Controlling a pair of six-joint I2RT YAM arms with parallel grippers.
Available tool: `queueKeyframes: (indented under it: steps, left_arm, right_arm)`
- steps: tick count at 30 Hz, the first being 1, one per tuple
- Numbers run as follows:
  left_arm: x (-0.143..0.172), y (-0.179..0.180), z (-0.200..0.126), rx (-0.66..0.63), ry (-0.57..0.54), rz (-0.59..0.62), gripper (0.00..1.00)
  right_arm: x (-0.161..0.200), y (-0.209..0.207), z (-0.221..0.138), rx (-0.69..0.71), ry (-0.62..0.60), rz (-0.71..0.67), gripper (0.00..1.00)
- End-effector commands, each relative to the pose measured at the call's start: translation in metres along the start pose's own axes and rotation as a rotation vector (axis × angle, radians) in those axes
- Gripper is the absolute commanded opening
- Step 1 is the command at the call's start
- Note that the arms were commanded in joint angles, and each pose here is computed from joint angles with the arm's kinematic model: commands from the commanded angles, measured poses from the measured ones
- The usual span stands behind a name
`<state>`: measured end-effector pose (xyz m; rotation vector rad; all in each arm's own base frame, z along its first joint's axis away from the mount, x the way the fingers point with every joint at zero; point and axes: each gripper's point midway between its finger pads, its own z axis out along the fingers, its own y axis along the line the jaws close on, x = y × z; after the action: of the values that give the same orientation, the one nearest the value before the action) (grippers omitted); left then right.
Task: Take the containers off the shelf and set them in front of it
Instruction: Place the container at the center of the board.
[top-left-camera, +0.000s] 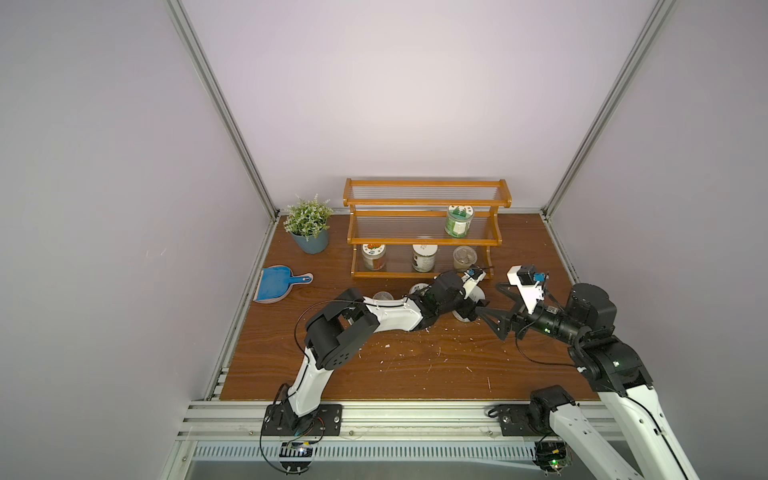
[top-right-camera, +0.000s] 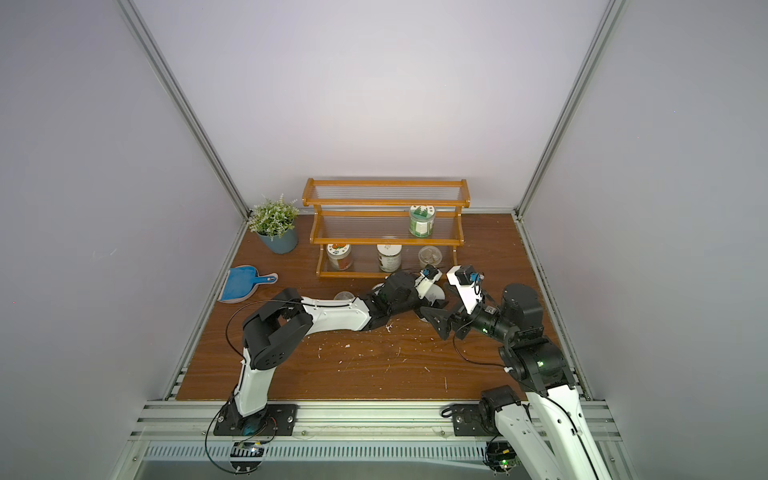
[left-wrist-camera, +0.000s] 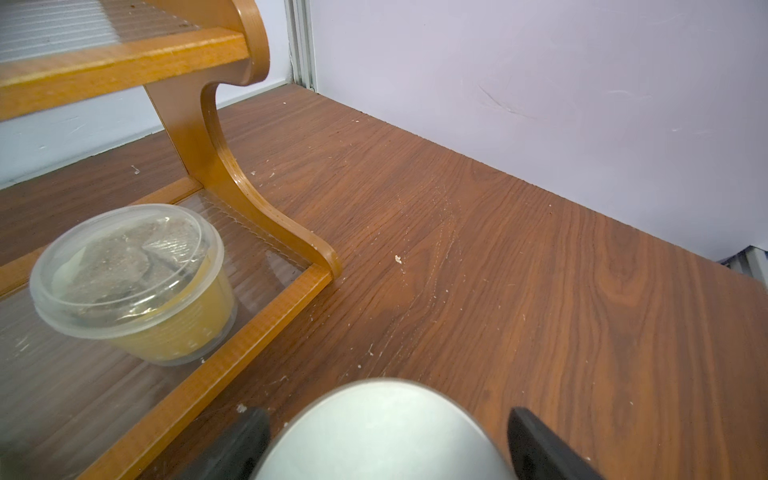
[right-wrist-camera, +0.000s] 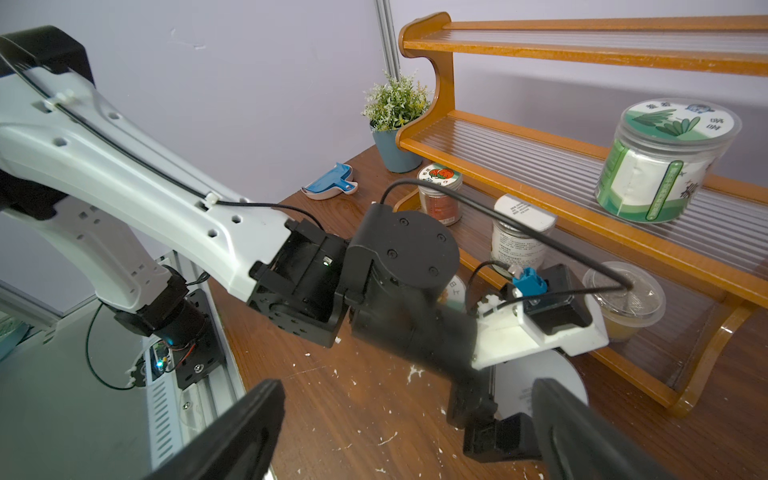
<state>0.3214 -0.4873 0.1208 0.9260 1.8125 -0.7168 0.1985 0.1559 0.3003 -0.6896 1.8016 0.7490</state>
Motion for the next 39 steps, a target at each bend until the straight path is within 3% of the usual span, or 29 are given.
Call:
queueKeyframes:
  steps: [1,14,26,34,39]
  left_arm:
    - [0.002,0.003,-0.006,-0.037,0.04,0.041,0.9]
    - [0.001,0.007,-0.012,-0.062,0.041,0.045,0.97]
    - [-0.037,0.005,-0.04,-0.05,0.007,0.058,1.0]
    - [-0.046,0.038,-0.098,-0.149,0.083,0.034,1.0]
    - [-0.06,0.072,-0.152,-0.253,0.056,-0.02,1.0]
  right_arm:
    - [-0.006,-0.002,0.001,0.009,-0.024,-0.029,0.99]
    - [-0.007,-0.001,-0.001,0.006,-0.031,-0.028,0.99]
    - [-0.014,0.001,-0.003,0.003,-0.047,-0.027,1.0]
    - [-0.024,0.0,-0.002,0.01,-0.069,-0.031,1.0]
    - [-0.03,-0.018,0.008,0.064,-0.1,0.004,0.99]
